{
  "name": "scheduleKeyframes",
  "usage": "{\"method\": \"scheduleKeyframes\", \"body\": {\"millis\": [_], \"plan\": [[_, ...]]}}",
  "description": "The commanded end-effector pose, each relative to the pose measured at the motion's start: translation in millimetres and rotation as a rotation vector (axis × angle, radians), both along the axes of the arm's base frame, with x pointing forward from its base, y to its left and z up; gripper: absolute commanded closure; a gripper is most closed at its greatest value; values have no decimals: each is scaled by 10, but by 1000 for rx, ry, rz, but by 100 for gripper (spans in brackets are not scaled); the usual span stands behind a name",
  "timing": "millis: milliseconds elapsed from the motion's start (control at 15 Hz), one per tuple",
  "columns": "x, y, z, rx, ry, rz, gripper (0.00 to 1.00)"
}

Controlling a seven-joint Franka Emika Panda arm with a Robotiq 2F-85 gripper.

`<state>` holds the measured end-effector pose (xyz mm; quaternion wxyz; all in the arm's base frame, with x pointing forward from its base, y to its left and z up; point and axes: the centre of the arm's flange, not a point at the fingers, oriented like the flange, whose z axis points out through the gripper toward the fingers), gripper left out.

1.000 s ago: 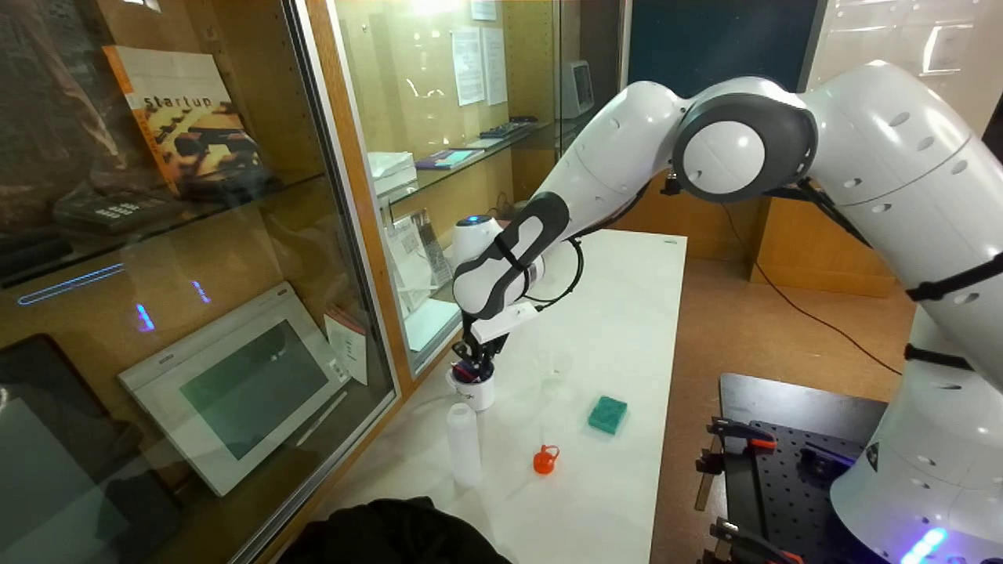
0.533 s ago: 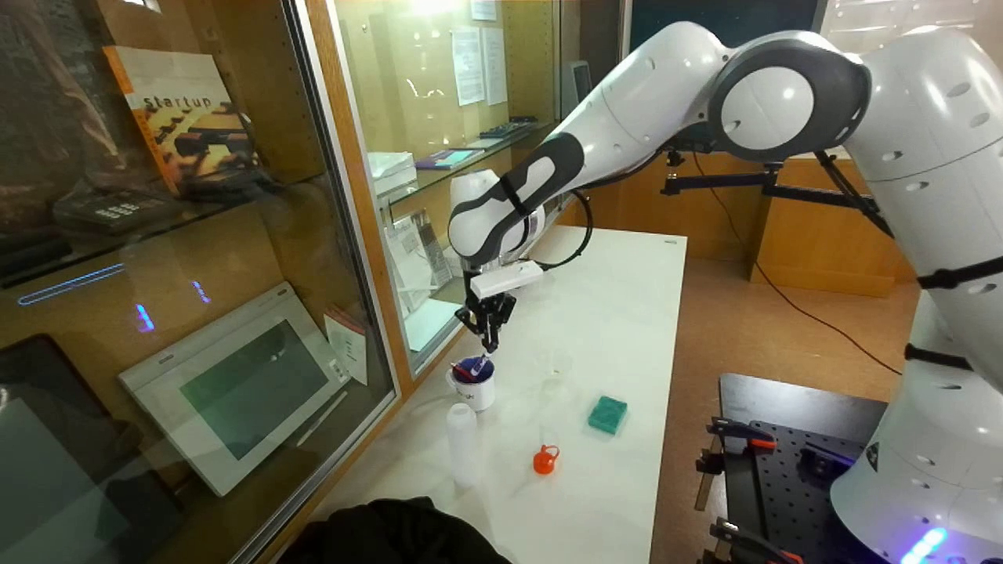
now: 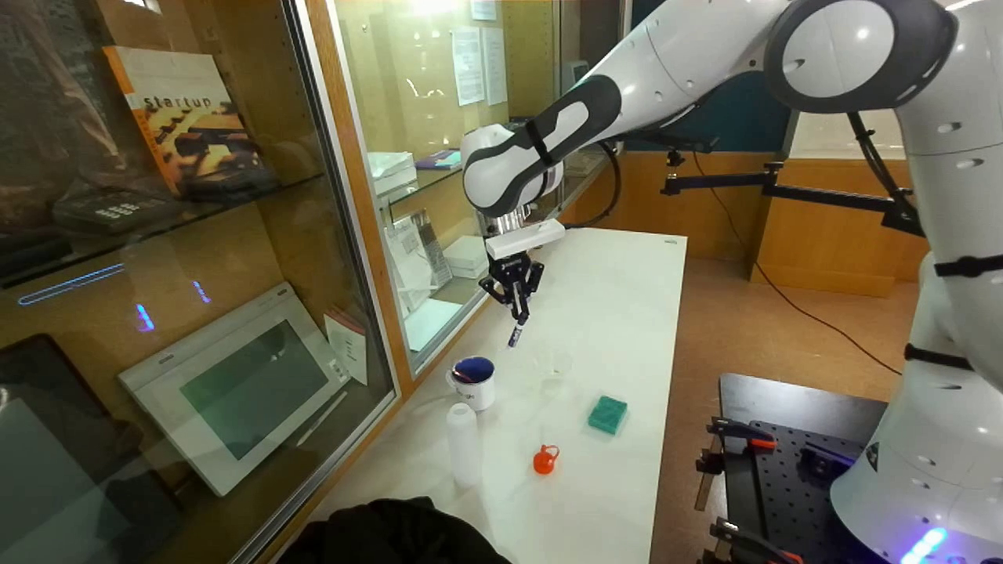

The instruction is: Remove the marker and pen from the white cup and put them in the plastic cup

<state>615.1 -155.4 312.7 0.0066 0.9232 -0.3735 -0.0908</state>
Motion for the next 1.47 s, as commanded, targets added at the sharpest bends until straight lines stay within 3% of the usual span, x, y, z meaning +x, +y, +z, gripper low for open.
{"method": "scheduleKeyframes", "body": {"millis": [0,333,733,1400], "plan": [[-357,-47,3,-38,28,-111,95],[-575,-368,-268,-34,14,-254,95],[-551,-753,-492,-85,-155,-337,95],[-592,-675,-716,-42,7,-389,95]]}}
